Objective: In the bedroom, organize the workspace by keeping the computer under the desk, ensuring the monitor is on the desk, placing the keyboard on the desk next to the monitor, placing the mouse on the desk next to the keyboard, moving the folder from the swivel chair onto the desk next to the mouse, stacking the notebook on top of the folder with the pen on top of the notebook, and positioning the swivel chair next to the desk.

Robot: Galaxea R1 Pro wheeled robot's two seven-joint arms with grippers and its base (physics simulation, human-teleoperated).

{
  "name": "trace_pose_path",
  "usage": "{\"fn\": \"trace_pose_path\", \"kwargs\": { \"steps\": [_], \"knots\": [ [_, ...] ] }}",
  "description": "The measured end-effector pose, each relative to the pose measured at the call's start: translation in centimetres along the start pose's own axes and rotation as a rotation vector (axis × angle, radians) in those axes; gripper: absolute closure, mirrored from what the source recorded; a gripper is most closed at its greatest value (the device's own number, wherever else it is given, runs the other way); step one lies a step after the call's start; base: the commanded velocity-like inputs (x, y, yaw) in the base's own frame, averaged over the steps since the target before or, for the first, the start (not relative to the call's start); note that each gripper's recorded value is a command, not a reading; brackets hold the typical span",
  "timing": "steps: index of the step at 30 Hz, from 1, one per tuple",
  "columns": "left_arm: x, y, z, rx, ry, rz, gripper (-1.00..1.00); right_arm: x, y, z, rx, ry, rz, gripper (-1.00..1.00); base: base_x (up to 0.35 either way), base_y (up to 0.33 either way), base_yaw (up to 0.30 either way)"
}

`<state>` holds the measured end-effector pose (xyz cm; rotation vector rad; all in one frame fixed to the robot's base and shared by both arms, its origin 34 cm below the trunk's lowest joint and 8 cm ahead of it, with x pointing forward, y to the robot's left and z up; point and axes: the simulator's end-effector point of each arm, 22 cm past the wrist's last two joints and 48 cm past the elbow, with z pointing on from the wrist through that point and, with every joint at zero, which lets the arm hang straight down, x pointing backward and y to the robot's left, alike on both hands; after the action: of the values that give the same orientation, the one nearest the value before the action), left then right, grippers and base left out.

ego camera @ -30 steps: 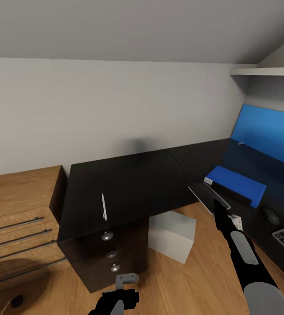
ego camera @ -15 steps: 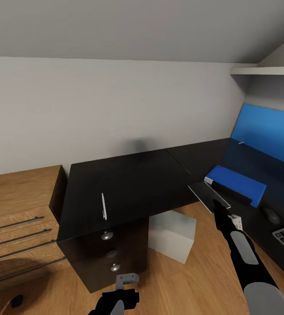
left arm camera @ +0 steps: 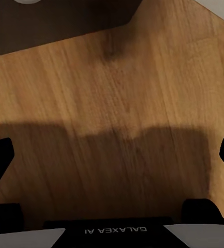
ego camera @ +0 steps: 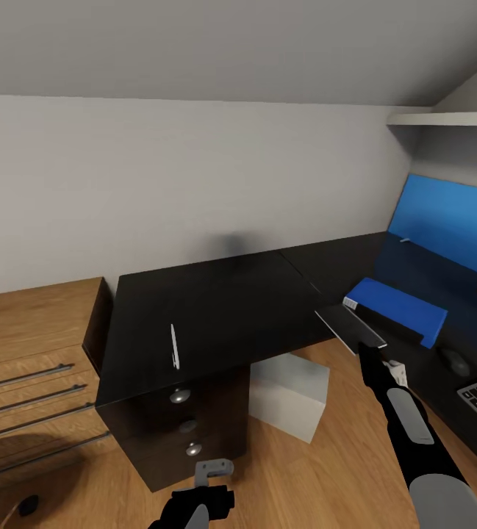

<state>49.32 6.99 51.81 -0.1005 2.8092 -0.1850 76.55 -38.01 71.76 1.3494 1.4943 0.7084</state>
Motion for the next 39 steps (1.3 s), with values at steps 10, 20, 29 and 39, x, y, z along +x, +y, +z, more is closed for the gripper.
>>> {"fn": "trace_pose_path", "kwargs": {
  "steps": [10, 20, 29, 39],
  "knots": [
    [-0.01, 0.07, 0.01, -0.001, 0.0, 0.001, -1.0, 0.01, 0.0, 0.0, 0.0, 0.0, 0.0, 1.0, 0.0, 0.0, 0.0],
    [-0.03, 0.06, 0.02, 0.002, -0.001, 0.001, -1.0, 0.01, 0.0, 0.0, 0.0, 0.0, 0.0, 1.0, 0.0, 0.0, 0.0],
    [-0.04, 0.09, 0.03, 0.001, -0.002, 0.001, -1.0, 0.03, 0.01, 0.0, 0.0, 0.0, 0.0, 1.0, -0.006, 0.004, 0.0],
    [-0.03, 0.09, 0.03, 0.002, -0.001, 0.0, -1.0, 0.1, 0.02, 0.01, 0.0, 0.001, 0.0, 1.0, -0.136, 0.115, 0.0]
  ]
}}
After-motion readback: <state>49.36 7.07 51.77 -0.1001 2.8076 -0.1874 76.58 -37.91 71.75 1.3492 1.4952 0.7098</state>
